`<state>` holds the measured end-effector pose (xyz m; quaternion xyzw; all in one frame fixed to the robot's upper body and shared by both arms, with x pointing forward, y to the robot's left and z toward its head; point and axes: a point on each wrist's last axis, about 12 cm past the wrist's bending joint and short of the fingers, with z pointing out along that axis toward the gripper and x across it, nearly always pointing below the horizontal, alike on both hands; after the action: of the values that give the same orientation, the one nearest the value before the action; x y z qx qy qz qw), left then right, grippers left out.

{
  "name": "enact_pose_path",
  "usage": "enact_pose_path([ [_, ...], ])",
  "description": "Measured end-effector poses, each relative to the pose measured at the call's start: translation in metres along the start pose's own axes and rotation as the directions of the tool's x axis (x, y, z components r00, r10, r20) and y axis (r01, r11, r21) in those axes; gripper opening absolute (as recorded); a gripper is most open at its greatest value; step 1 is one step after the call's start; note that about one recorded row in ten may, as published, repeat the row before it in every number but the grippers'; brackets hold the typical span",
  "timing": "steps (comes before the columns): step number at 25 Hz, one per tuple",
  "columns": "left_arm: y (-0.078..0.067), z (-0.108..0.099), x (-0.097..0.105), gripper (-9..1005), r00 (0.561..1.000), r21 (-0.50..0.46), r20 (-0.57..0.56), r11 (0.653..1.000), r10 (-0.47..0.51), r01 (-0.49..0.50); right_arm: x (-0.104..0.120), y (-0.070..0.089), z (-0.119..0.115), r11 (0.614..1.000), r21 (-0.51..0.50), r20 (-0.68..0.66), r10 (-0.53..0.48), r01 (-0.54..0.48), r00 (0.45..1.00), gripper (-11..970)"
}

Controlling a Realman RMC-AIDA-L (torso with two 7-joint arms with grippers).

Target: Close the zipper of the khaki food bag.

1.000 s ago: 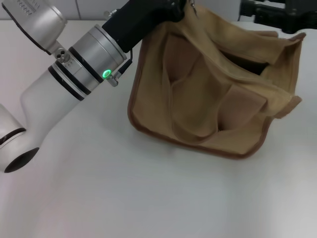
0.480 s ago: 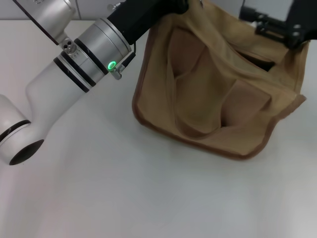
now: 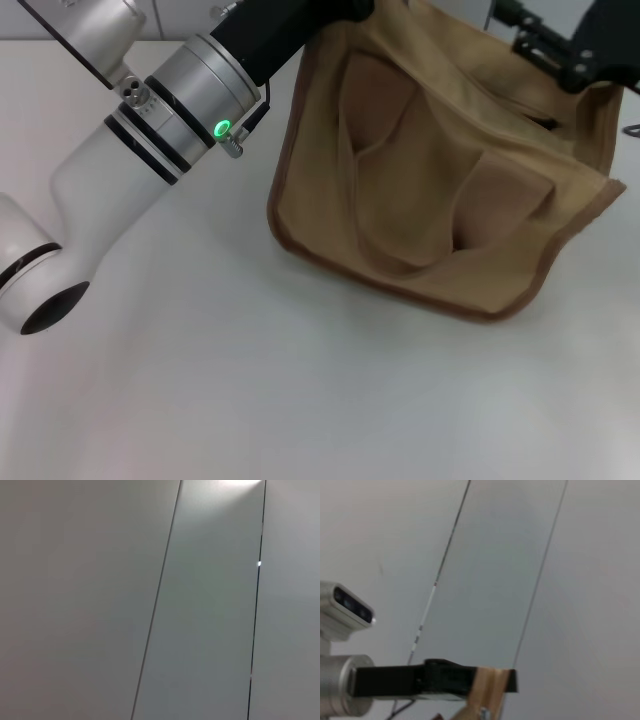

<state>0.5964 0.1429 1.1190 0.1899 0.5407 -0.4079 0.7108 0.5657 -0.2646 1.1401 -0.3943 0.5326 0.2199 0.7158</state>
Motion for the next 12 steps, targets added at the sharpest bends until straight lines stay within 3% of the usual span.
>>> enact_pose_path([
  [12,-0.001,0.001,0.002,40,1.0,-0.005,-0.01,1.0,-0.008,0.008,0.008,0.016,0.011,1.0,-0.017,0.047,-0.015,0.016,0.999,585],
])
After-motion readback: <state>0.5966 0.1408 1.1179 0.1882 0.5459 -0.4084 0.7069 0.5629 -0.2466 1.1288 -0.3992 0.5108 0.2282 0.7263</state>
